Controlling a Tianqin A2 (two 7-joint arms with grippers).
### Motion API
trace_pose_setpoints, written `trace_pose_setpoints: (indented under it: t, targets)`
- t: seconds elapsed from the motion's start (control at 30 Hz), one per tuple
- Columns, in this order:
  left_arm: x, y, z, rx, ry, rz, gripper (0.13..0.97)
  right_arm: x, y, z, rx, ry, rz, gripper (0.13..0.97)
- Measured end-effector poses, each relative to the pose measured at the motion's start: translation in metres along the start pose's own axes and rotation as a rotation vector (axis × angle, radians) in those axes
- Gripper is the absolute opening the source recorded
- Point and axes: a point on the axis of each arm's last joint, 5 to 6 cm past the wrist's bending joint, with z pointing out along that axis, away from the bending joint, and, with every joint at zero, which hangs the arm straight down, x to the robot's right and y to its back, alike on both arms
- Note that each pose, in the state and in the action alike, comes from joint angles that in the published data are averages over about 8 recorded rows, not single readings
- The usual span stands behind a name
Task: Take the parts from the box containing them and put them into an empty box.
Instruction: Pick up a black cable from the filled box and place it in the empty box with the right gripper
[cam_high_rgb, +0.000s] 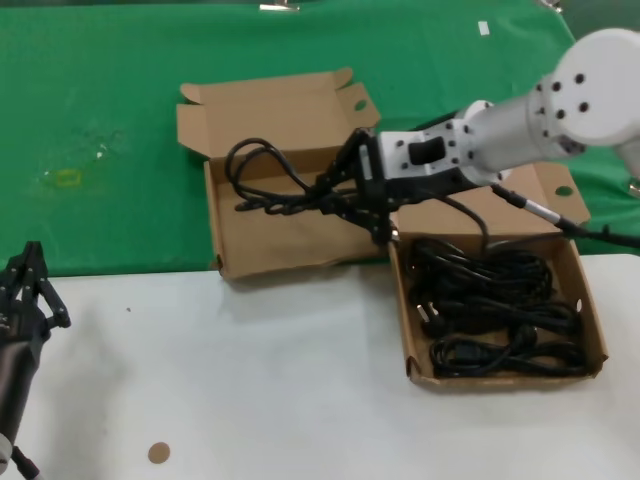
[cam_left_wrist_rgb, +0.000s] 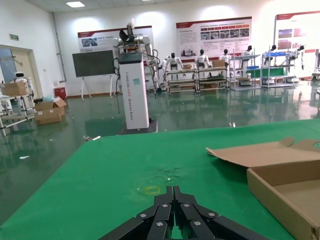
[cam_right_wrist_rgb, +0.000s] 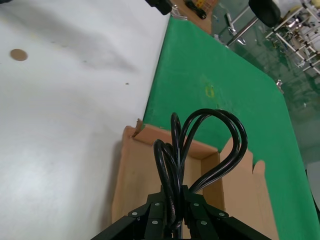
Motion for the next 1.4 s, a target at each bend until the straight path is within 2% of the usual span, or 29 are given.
trace_pose_setpoints:
  t: [0.53,1.1,1.4]
  targets:
    - [0.0,0.0,0.0,0.0,0.0,0.0,0.152,0.006,0.007,0.039,-0.006,0.037,0.009,0.194]
    - [0.0,0.0,0.0,0.0,0.0,0.0,0.152,0.009,0.014,0.052,-0.039,0.052,-0.019,0.194]
    - [0.0,0.0,0.0,0.0,0.0,0.0,0.152,0.01,0.016,0.055,-0.046,0.056,-0.021,0.242]
